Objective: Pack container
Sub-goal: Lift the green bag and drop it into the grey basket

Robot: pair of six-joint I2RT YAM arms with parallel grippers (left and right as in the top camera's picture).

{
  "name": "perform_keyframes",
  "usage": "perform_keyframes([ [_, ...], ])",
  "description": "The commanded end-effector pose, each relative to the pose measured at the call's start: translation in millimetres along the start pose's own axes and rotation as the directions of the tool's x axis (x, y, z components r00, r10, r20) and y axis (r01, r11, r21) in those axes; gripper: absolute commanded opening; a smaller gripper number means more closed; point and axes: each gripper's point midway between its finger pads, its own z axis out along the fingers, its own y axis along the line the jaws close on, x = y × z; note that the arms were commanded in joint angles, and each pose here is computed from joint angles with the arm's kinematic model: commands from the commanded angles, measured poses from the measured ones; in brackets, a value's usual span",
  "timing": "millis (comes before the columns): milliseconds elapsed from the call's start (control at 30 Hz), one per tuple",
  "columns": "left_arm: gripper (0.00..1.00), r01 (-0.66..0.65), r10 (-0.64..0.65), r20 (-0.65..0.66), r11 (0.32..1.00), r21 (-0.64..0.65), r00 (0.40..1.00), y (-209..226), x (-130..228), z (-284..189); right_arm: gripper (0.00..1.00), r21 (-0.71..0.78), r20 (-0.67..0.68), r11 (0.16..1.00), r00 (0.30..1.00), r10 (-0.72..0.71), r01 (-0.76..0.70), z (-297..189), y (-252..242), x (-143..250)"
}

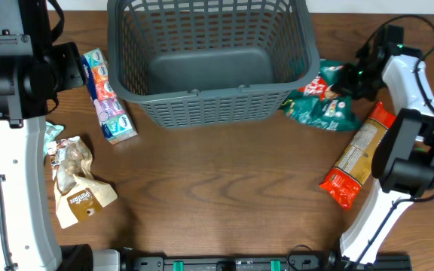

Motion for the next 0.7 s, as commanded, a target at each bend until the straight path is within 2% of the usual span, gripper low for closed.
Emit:
perform_keyframes([
  [0, 0.71, 0.01, -0.01, -0.009, 1.0, 0.003, 1.0, 0, 0, 2, 0.01, 0.078, 0.282, 0.997, 0.959, -0.009, -0.014, -101, -11, -52],
  [200, 0.71, 0.008, -0.008, -0.017, 1.0, 0.001, 1.0, 0, 2, 2, 0.01, 0.081, 0.515, 0.997, 0.857, -0.029, -0.015, -201, -1, -72],
  [467, 0.71, 0.007, -0.007, -0.019, 1.0, 0.0, 1.0, 0, 3, 2, 0.01, 0.036, 0.755, 0.998, 0.653, -0.057, 0.046, -319, 30, -70],
  [567, 0.71, 0.006, -0.006, -0.02, 1.0, -0.001, 1.0, 0, 3, 2, 0.01, 0.0, 0.821, 0.991, 0.565, -0.075, 0.132, -359, 59, -60],
  [667, 0.71, 0.007, -0.007, -0.02, 1.0, -0.001, 1.0, 0, 3, 2, 0.01, -0.001, 0.871, 0.955, 0.469, -0.144, 0.295, -390, 102, -48],
])
